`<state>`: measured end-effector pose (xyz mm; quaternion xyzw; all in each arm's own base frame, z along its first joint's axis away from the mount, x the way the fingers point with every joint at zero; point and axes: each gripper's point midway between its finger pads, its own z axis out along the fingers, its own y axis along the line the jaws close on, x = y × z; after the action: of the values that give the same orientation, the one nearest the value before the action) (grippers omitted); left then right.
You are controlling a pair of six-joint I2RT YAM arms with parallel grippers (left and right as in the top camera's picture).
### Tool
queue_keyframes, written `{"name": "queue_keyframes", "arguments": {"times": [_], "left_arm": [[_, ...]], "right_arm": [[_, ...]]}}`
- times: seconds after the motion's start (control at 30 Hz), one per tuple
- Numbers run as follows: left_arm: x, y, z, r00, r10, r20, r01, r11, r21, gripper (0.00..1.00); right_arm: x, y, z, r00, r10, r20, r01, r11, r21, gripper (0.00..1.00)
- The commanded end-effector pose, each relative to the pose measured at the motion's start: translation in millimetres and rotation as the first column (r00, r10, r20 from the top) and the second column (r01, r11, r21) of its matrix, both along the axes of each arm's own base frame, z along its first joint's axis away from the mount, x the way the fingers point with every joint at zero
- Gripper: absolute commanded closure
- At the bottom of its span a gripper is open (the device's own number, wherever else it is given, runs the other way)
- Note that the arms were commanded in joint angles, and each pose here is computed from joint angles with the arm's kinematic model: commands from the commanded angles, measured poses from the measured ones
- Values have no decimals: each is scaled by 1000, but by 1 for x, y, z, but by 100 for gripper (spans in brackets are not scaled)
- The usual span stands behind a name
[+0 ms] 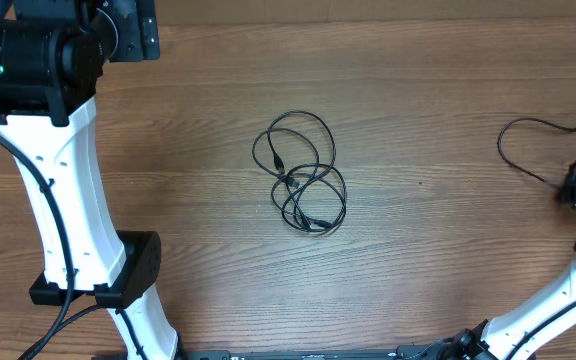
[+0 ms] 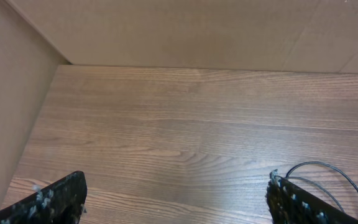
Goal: Untangle cables
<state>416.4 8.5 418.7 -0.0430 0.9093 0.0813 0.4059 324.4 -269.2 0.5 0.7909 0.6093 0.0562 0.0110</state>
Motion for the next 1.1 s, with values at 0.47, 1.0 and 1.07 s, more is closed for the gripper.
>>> {"name": "queue_keyframes", "arguments": {"times": [0.47, 1.0, 1.07], "left_arm": [[4, -2, -2, 1000, -20, -6, 20, 1000, 11, 4], [11, -7, 4, 998, -55, 29, 55, 998, 4, 10], [12, -7, 4, 998, -55, 32, 55, 998, 4, 10]], "right_arm": [[230, -61, 244, 425, 882, 202, -156, 292, -944, 96], [246, -119, 132, 608, 792, -50, -277, 153, -949, 96], [245, -121, 116, 609, 791, -52, -303, 172, -937, 96]]}}
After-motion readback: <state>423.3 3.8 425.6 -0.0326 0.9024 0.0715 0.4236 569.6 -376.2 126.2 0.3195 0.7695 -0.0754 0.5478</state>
